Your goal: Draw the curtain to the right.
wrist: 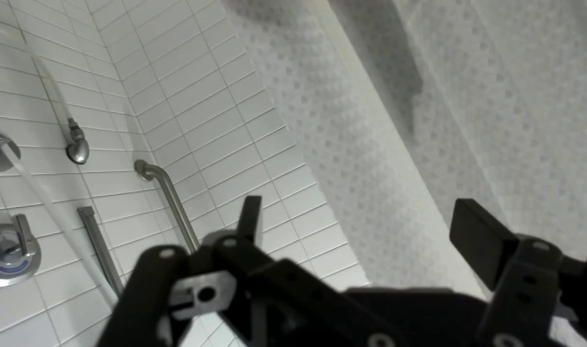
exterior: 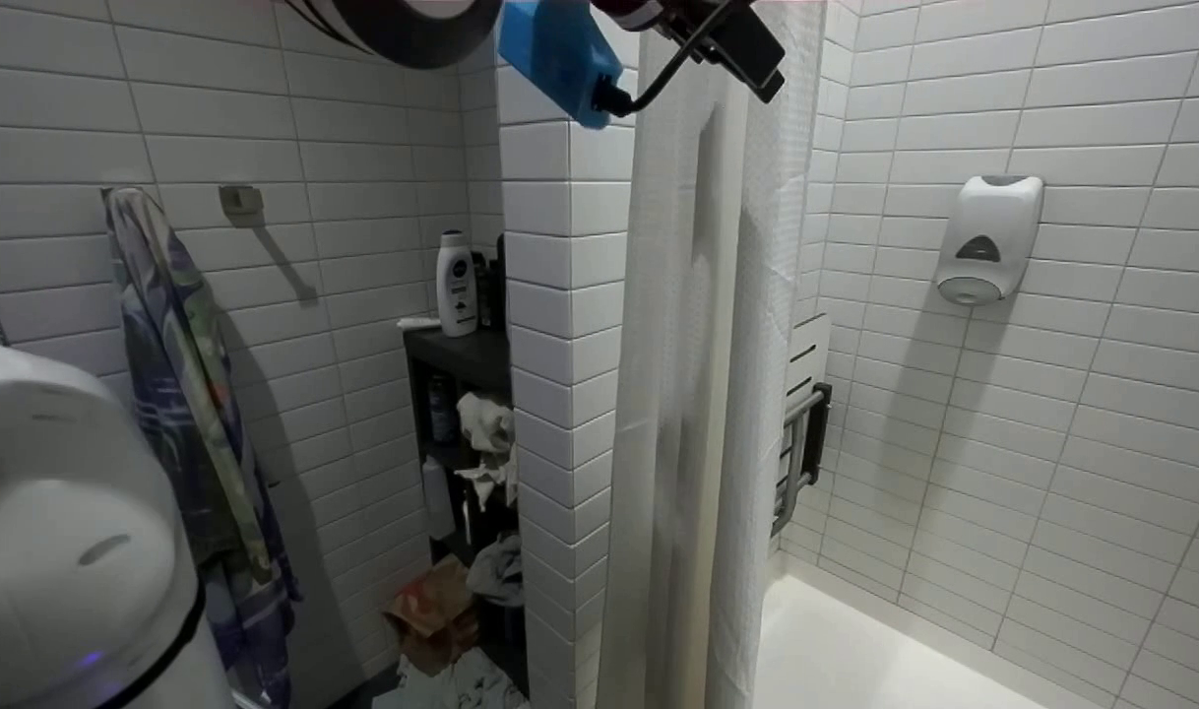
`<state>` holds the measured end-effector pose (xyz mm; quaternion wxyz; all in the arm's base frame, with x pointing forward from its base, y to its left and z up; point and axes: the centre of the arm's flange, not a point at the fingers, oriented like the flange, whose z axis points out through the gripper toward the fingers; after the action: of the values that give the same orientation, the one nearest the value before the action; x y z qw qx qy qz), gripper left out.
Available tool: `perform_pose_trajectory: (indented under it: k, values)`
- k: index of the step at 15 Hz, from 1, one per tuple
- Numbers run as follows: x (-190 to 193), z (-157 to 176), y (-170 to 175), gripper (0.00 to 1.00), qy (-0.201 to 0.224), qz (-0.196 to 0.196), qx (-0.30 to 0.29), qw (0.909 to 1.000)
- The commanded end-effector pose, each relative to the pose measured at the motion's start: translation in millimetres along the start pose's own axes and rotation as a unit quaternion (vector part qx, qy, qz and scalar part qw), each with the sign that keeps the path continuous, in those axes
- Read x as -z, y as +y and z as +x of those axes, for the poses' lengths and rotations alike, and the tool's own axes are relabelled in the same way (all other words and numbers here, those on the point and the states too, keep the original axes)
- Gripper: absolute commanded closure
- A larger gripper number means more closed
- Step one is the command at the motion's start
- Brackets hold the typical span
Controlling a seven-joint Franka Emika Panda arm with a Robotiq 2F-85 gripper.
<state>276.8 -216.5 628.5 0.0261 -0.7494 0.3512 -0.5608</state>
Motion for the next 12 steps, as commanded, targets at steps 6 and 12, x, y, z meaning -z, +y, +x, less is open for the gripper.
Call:
perform_pose_trajectory:
  k: [6,12]
  values:
    - [-53,-5,-13,0.0,0.025,0.027,0.037,0.9986]
    - [-81,-5,-27,0.26,0.04,0.043,0.052,0.997]
